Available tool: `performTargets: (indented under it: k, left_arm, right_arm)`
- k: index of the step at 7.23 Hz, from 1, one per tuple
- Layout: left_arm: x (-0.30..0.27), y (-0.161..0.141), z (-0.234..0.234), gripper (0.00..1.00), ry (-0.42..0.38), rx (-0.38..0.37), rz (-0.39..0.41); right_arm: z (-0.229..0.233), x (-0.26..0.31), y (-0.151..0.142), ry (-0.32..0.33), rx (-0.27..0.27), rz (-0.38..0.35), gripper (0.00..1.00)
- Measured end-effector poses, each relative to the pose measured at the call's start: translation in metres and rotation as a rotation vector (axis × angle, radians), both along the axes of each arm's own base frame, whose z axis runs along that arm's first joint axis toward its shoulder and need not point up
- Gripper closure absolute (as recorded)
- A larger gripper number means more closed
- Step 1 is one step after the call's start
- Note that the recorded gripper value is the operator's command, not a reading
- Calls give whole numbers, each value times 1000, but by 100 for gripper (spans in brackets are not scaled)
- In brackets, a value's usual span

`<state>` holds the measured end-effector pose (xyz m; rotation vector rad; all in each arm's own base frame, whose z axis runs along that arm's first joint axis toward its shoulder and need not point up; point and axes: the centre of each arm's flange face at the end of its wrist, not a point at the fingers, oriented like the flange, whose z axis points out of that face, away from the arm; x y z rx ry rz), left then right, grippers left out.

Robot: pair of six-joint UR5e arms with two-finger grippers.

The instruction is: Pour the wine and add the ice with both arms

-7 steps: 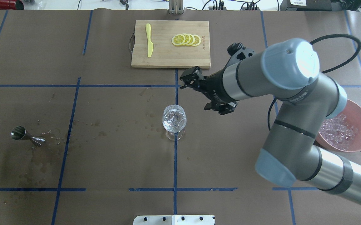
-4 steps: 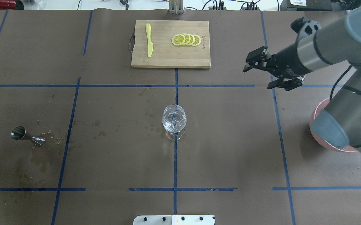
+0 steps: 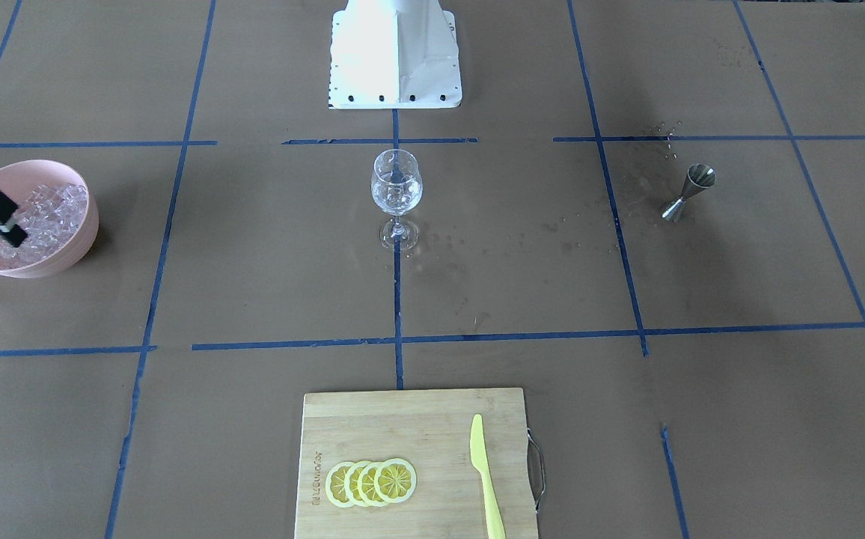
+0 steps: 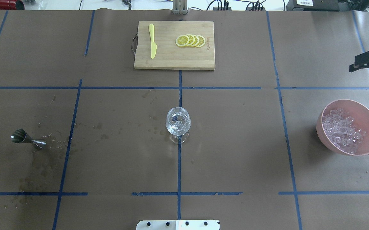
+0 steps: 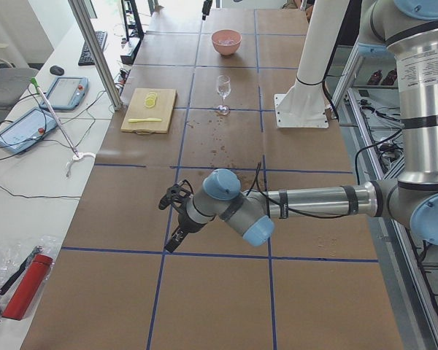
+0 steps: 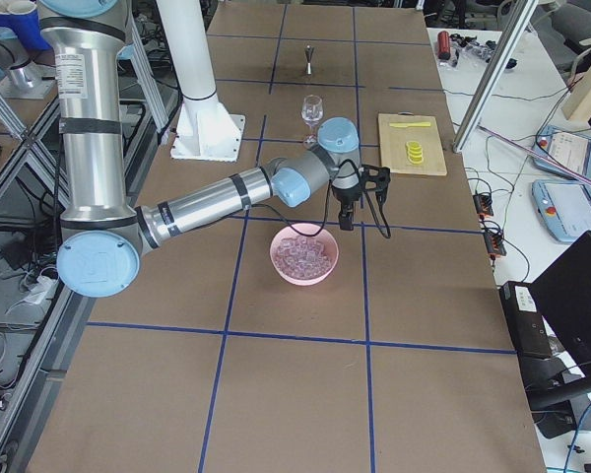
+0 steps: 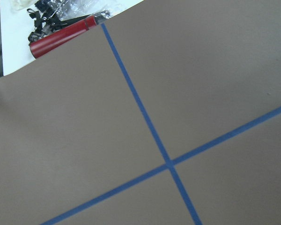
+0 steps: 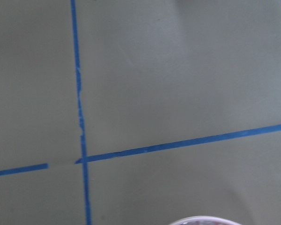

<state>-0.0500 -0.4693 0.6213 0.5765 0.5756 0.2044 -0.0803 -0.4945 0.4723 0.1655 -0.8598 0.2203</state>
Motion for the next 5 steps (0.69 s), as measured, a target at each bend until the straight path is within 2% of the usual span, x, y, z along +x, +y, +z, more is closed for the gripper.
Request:
performTargets:
  k: [1,3,4,5]
  left_arm:
    - [-14,-18,-21,0,35,-76,21]
    - [-22,-26,-62,0,127,-258,46]
    - [-27,-24,-70,0,141,-324,55]
    - [-30,-16,-67,0,130,-334,97]
  right_arm:
    - [39,29,1,49,37,-54,0]
    - [91,75,6,67,73,-149,0]
    - [100,96,9,62,76,-187,0]
    - [96,108,11,56,74,-219,0]
